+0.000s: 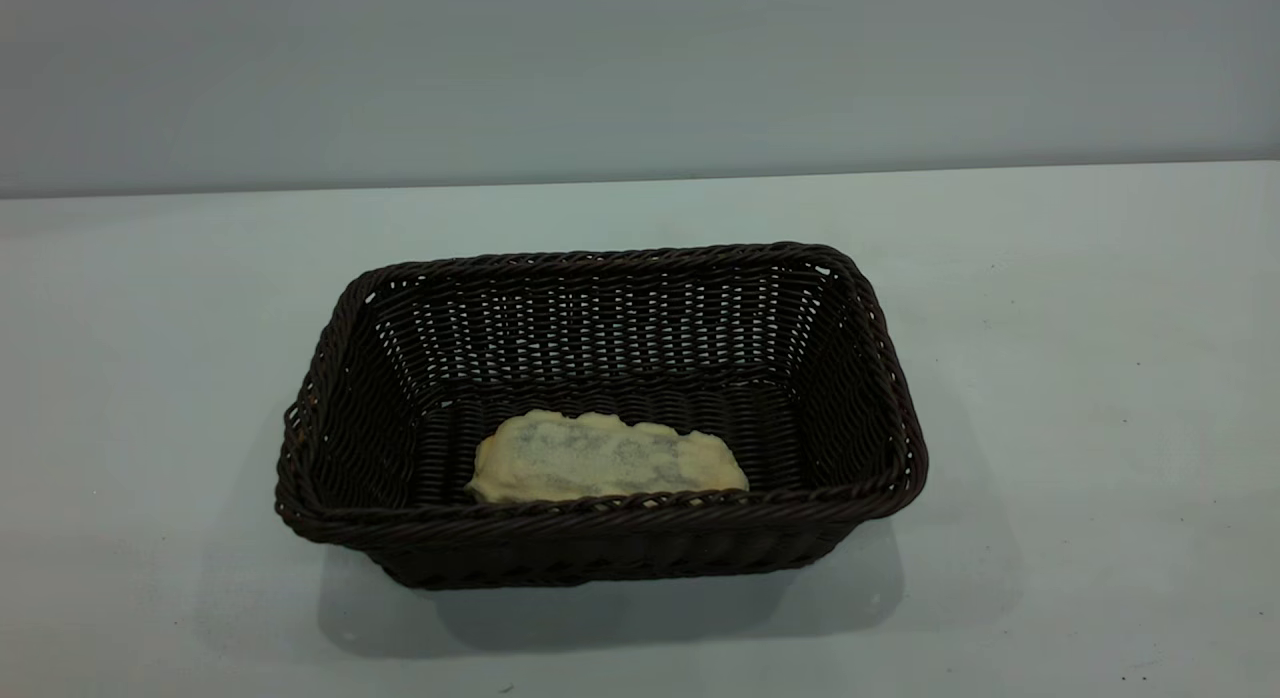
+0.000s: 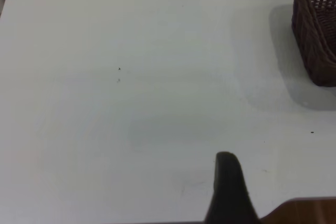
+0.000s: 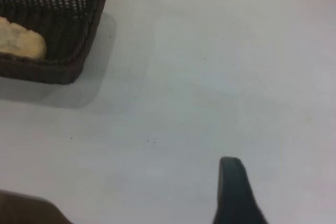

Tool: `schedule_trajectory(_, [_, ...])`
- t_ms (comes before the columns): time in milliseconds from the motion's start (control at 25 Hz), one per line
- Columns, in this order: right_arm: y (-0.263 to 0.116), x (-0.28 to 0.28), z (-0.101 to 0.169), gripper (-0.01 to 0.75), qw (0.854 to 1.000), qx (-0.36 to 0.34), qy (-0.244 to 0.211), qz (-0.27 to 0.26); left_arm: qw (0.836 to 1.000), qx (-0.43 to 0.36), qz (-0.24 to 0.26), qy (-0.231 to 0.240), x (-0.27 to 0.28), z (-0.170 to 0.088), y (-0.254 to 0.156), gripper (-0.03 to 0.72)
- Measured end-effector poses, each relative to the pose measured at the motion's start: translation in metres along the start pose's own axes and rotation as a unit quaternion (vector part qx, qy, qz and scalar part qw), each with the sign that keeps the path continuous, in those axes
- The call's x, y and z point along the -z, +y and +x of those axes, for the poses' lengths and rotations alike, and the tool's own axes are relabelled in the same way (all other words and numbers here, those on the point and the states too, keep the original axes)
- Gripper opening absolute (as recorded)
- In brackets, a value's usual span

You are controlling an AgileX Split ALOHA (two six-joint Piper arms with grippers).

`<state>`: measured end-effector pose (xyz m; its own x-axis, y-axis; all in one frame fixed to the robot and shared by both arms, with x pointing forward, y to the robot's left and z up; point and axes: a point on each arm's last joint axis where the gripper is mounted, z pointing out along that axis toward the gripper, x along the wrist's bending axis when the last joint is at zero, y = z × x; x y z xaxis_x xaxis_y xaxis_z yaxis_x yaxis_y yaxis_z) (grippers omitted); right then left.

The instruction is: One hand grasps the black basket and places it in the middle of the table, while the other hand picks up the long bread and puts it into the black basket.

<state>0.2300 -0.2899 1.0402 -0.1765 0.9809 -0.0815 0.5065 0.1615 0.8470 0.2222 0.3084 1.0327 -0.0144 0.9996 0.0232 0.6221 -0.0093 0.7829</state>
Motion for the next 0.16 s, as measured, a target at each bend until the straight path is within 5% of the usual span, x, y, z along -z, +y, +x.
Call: schedule_trajectory(160, [0.0000, 0.0000, 0.0000, 0.474, 1.000, 0.000, 0.000, 0.000, 1.000, 0.000, 0.000, 0.000, 0.0000, 0.0000, 0.0000, 0.539])
